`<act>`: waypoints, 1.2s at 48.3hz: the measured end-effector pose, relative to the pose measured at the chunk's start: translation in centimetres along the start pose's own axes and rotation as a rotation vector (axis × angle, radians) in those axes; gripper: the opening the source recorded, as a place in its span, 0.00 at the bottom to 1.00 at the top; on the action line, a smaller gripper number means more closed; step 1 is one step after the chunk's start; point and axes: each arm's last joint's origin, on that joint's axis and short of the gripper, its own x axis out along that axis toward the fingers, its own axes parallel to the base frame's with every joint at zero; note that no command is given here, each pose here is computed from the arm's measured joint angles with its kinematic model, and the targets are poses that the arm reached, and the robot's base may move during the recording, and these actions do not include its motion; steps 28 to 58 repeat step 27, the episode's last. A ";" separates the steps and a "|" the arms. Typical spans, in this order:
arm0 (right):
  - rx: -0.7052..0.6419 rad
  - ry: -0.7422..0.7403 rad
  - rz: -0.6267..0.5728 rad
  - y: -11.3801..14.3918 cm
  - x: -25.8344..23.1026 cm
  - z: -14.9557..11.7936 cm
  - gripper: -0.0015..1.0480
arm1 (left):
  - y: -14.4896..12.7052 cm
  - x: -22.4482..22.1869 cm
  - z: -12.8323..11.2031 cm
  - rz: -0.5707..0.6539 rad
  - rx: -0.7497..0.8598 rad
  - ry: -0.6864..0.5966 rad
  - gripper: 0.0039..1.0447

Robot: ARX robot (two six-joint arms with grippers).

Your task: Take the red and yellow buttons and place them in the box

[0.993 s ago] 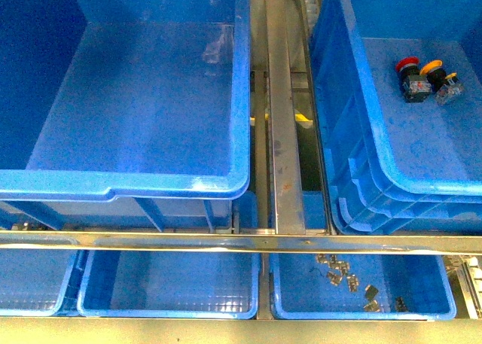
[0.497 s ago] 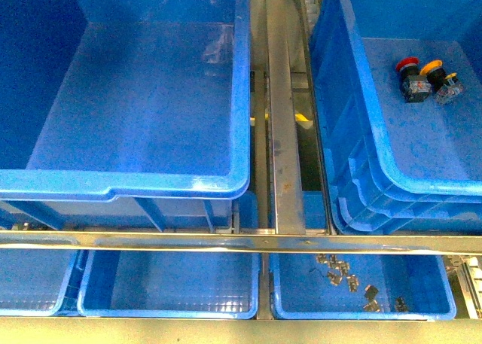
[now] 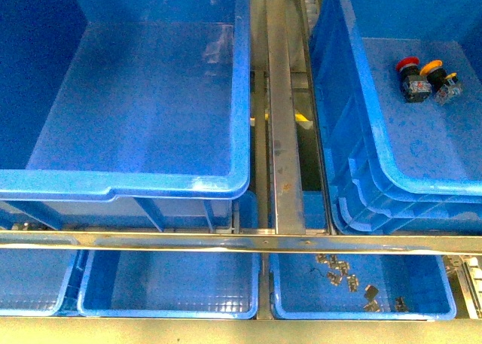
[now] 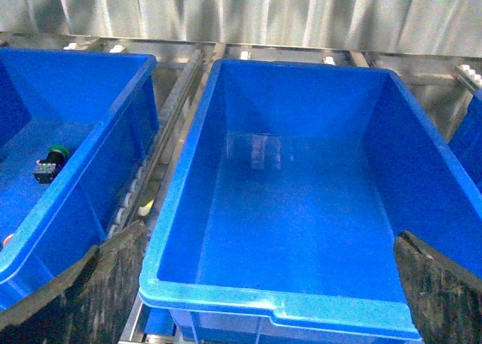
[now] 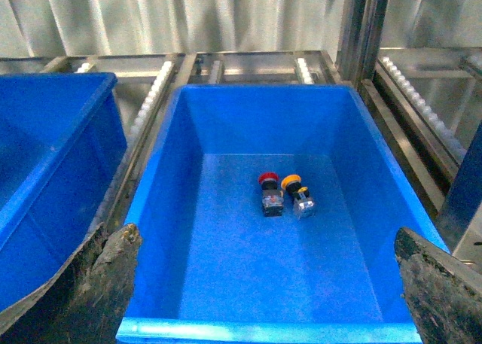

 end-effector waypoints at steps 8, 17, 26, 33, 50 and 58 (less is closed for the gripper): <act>0.000 0.000 0.000 0.0 0.0 0.0 0.94 | 0.0 0.0 0.0 0.000 0.000 0.000 0.93; 0.000 0.000 0.000 0.0 0.0 0.0 0.94 | 0.0 0.0 0.0 0.000 0.000 0.000 0.93; 0.000 0.000 0.000 0.0 0.0 0.0 0.94 | 0.0 0.0 0.0 0.000 0.000 0.000 0.93; 0.000 0.000 0.000 0.0 0.0 0.0 0.94 | 0.0 0.0 0.0 0.000 0.000 0.000 0.93; 0.000 0.000 0.000 0.0 0.0 0.0 0.94 | 0.0 0.0 0.0 0.000 0.000 0.000 0.93; 0.000 0.000 0.000 0.0 0.0 0.0 0.94 | 0.0 0.0 0.0 0.000 0.000 0.000 0.93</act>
